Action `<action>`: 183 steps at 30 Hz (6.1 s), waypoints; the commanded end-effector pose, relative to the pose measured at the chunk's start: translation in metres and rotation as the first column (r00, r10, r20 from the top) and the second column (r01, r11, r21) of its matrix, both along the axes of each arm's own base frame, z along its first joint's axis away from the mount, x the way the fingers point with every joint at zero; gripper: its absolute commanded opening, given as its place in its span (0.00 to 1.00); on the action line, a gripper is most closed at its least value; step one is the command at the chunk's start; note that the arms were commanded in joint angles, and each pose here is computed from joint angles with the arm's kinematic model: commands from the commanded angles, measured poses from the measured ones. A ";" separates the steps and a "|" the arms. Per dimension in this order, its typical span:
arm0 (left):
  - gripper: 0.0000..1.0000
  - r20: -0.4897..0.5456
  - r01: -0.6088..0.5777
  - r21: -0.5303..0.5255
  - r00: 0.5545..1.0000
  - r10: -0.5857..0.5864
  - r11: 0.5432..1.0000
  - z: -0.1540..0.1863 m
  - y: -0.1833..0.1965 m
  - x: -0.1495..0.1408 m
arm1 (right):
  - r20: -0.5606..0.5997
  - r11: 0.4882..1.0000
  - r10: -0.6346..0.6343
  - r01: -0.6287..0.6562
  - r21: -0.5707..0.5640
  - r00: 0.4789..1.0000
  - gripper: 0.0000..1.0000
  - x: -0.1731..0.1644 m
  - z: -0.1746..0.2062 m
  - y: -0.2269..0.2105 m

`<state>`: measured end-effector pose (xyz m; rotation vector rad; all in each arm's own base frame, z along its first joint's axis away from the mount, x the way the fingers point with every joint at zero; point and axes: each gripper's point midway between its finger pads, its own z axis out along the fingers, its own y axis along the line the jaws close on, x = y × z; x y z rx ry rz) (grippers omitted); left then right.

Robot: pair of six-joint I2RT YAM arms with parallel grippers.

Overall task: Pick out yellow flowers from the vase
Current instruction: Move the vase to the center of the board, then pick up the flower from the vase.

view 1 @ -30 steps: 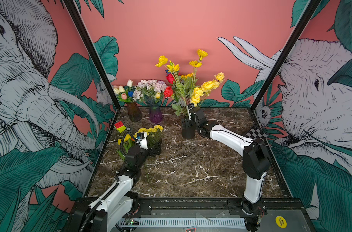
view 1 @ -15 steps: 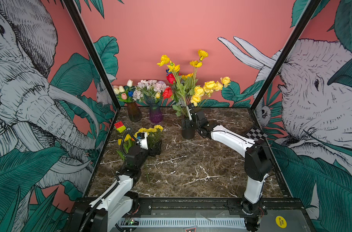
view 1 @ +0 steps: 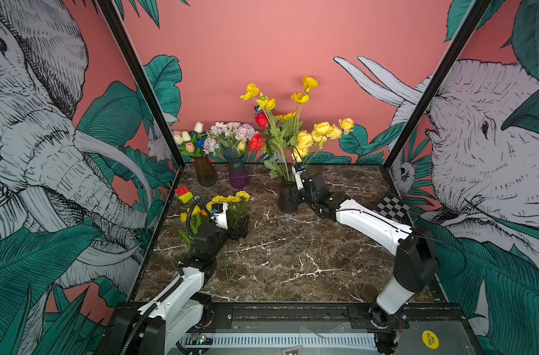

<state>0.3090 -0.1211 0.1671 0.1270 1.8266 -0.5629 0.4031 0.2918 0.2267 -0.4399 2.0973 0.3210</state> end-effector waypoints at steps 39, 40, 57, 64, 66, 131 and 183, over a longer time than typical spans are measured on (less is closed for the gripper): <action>0.95 0.047 0.139 0.056 0.989 -0.142 0.989 0.008 -0.035 -0.013 | 0.054 0.803 -0.024 -0.013 0.596 0.998 0.42 0.050 0.072 -0.030; 0.95 0.048 0.136 0.057 0.989 -0.139 0.989 0.008 -0.034 -0.012 | 0.053 0.802 -0.026 -0.011 0.597 0.998 0.42 0.052 0.070 -0.029; 0.96 0.036 0.141 0.061 0.989 -0.144 0.988 0.005 -0.036 -0.010 | 0.047 0.792 0.023 -0.046 0.609 0.999 0.24 0.065 0.056 -0.010; 0.96 0.036 0.143 0.060 0.989 -0.145 0.988 0.005 -0.036 -0.011 | 0.052 0.795 0.025 -0.051 0.604 0.998 0.11 0.065 0.060 -0.008; 0.96 0.036 0.143 0.061 0.989 -0.146 0.988 0.005 -0.036 -0.011 | 0.055 0.799 0.024 -0.052 0.599 0.998 0.07 0.064 0.061 -0.008; 0.96 0.020 0.240 0.062 0.970 -0.242 0.969 0.074 -0.060 -0.037 | 0.224 0.837 0.005 -0.127 0.532 0.975 0.00 -0.102 0.181 -0.092; 0.00 -0.311 0.638 0.214 0.762 -0.568 0.740 0.009 -0.218 -0.082 | 0.024 0.820 0.114 -0.108 0.562 0.993 0.40 -0.156 0.031 -0.054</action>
